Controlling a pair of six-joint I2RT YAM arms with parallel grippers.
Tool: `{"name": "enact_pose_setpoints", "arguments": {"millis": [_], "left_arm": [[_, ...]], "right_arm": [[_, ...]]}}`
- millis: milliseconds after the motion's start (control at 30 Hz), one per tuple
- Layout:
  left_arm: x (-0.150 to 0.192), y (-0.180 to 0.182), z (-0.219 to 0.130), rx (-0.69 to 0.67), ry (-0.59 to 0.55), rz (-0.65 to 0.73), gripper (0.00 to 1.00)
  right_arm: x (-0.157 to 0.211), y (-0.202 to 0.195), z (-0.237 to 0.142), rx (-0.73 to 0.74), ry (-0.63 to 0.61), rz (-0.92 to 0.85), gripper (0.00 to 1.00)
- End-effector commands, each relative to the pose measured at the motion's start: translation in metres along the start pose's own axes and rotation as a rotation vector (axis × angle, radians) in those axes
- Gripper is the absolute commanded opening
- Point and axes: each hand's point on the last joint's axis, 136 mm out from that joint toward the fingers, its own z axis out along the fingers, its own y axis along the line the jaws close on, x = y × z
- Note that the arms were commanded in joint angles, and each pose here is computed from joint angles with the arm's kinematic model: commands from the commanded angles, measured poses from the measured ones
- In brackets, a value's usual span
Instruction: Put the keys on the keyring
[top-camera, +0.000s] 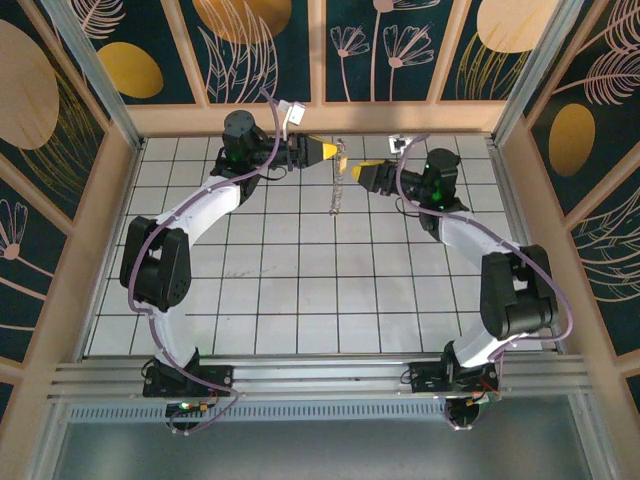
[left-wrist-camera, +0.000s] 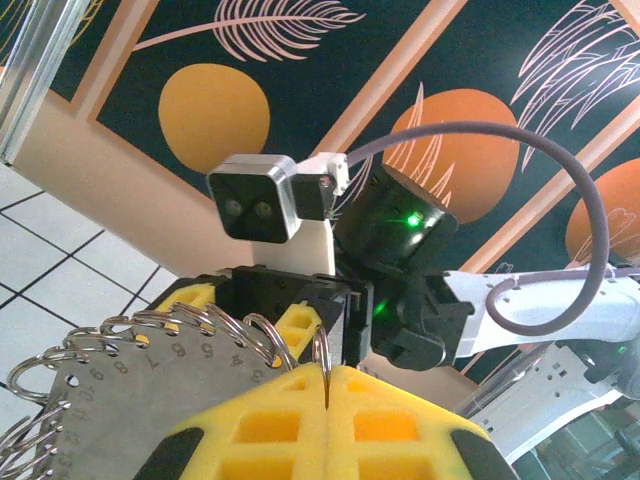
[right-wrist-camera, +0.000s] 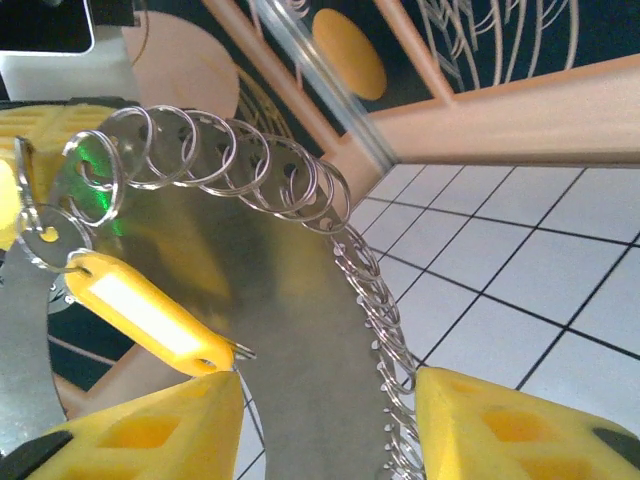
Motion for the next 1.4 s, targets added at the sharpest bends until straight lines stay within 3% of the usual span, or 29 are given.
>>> {"name": "enact_pose_setpoints", "arguments": {"millis": [0, 467, 867, 1367], "left_arm": [[-0.016, -0.019, 0.002, 0.025, -0.02, 0.097, 0.0], [-0.018, -0.018, 0.002, 0.019, -0.031, 0.093, 0.0], [-0.019, -0.014, 0.004, 0.017, -0.036, 0.09, 0.0], [-0.018, -0.011, 0.005, 0.021, -0.04, 0.081, 0.0]], "right_arm": [[-0.016, 0.008, -0.007, 0.064, -0.092, -0.054, 0.5], [-0.015, 0.036, 0.017, 0.134, -0.076, -0.169, 0.55], [-0.012, 0.05, 0.016, 0.144, -0.076, -0.208, 0.57], [-0.027, 0.048, 0.026, 0.165, -0.099, -0.236, 0.58]]}}
